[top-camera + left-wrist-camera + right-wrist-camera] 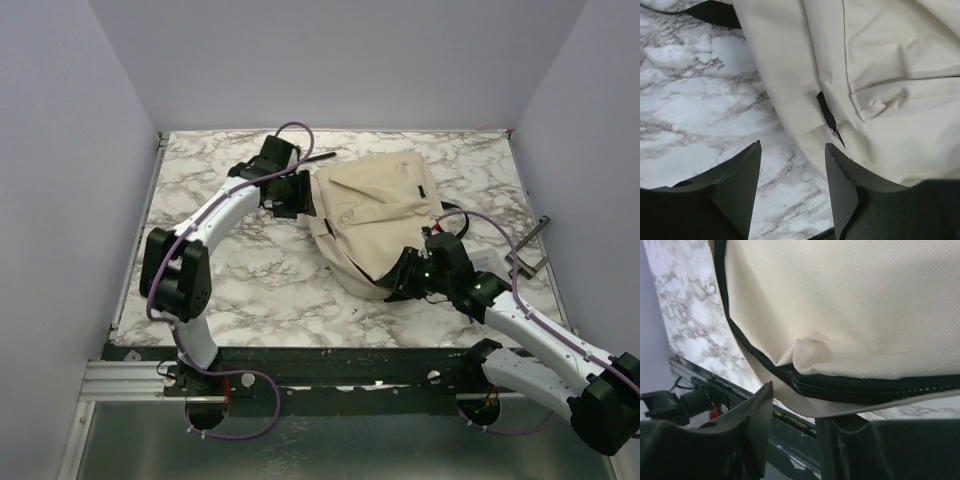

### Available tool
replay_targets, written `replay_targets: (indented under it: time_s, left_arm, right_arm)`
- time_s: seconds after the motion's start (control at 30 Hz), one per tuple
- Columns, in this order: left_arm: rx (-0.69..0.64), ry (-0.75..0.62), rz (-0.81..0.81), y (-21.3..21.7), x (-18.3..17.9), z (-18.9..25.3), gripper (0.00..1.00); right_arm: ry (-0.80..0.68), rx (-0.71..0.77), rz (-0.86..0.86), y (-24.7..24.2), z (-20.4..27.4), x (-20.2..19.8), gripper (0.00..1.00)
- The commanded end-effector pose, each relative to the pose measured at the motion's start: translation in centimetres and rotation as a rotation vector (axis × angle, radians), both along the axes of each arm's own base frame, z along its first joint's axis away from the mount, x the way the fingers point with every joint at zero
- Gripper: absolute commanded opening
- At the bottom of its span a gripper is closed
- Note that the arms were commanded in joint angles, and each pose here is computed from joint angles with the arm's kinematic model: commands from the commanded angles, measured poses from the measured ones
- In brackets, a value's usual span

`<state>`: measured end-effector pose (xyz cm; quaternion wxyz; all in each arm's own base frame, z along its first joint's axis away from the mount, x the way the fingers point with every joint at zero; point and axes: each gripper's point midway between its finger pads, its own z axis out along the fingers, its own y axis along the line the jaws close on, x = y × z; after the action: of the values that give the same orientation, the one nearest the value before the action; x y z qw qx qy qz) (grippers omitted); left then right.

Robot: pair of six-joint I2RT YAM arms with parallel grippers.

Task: Pack the student bag
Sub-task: Zip the student bag at the center of the board, then pick up the student bag at the center of the board.

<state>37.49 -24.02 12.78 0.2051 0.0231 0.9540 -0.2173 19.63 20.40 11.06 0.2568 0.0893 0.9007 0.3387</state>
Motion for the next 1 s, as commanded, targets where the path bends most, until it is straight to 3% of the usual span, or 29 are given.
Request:
replay_targets:
  time_s: [0.0,0.17,0.23,0.33,0.47,0.87,0.97]
  left_arm:
    - [-0.164,-0.19,-0.072,0.1,-1.5,6.5,0.62]
    - [-0.323,-0.283,-0.207,-0.8,-5.8,9.8,0.67]
    - [-0.373,-0.306,-0.246,-1.0,-7.2,10.5,0.69]
    - [-0.439,-0.357,-0.314,-1.4,-8.8,11.5,0.7]
    - [-0.472,-0.473,-0.391,-1.6,-10.1,12.5,0.73]
    - [-0.525,-0.753,-0.653,-3.8,-15.9,16.2,0.75]
    - [-0.501,-0.827,-0.704,-4.4,-17.3,16.6,0.75]
  right_arm:
    - [0.027,-0.069,-0.022,-1.2,0.3,-0.6,0.5]
    - [0.105,-0.156,-0.178,-4.2,0.5,-1.5,0.79]
    - [0.157,-0.181,-0.29,-5.9,0.0,-2.2,0.82]
    - [0.244,-0.187,-0.404,-7.6,-1.2,-4.0,0.82]
    - [0.277,-0.159,-0.44,-8.1,-3.4,-5.2,0.71]
    - [0.15,0.147,-0.518,-4.8,-5.4,-1.0,0.75]
    - [0.096,0.163,-0.519,-4.8,-5.9,-0.2,0.75]
